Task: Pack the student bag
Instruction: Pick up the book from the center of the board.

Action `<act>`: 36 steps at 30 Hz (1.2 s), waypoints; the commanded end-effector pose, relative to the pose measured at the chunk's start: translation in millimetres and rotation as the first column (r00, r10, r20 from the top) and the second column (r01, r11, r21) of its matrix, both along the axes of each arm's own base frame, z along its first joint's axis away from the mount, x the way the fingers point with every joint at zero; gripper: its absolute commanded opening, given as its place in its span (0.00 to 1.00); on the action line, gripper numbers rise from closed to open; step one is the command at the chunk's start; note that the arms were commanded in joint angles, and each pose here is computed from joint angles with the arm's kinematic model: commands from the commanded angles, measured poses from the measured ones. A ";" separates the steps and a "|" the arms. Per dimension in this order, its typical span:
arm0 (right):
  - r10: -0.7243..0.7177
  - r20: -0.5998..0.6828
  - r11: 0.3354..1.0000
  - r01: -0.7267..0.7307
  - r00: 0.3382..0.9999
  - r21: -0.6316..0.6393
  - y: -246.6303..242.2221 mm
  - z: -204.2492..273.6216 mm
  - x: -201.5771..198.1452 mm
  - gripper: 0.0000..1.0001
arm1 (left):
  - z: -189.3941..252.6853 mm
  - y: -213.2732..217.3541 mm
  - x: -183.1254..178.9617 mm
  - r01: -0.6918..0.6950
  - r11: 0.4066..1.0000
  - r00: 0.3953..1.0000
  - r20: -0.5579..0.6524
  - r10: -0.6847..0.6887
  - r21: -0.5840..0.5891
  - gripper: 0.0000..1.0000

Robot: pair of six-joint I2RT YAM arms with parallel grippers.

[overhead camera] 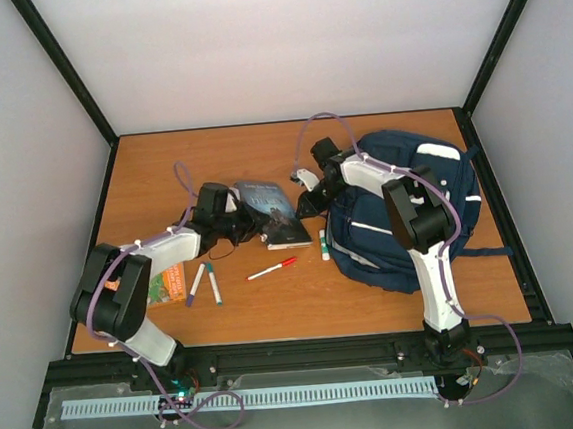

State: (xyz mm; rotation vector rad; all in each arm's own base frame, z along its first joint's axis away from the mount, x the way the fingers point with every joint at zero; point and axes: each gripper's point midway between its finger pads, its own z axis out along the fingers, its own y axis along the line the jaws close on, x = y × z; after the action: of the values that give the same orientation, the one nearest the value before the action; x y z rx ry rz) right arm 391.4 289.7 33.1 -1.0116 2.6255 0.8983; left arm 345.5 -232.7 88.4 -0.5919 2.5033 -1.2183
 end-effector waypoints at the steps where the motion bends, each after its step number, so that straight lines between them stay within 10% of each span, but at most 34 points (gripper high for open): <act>1: 0.012 0.016 1.000 -0.012 1.000 -0.028 3.8 24.7 -17.1 0.29 | 46.3 -2.9 10.2 0.045 0.998 0.988 0.142 -0.052 0.052 0.10; 16: -0.066 0.477 0.972 -0.053 0.876 0.230 -104.4 265.4 -59.5 0.55 | 158.4 -13.8 -53.7 0.455 0.833 0.755 0.359 -0.548 0.315 0.01; 24: 0.182 0.648 0.925 -0.353 0.740 0.142 -112.9 275.9 -152.7 0.84 | 155.4 -39.4 -154.3 0.710 0.575 0.465 0.344 -0.816 0.405 0.01; 36: 0.278 0.521 0.757 -0.517 0.807 0.398 -85.3 253.5 -213.8 0.82 | 144.0 -54.6 -220.7 0.822 0.442 0.341 0.313 -0.887 0.358 0.01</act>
State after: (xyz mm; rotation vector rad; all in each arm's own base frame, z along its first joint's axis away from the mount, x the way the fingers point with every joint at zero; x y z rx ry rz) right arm 201.8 187.9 285.2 -1.4378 1.7569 0.9967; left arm 135.9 -272.4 205.4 1.0640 2.5189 -1.0889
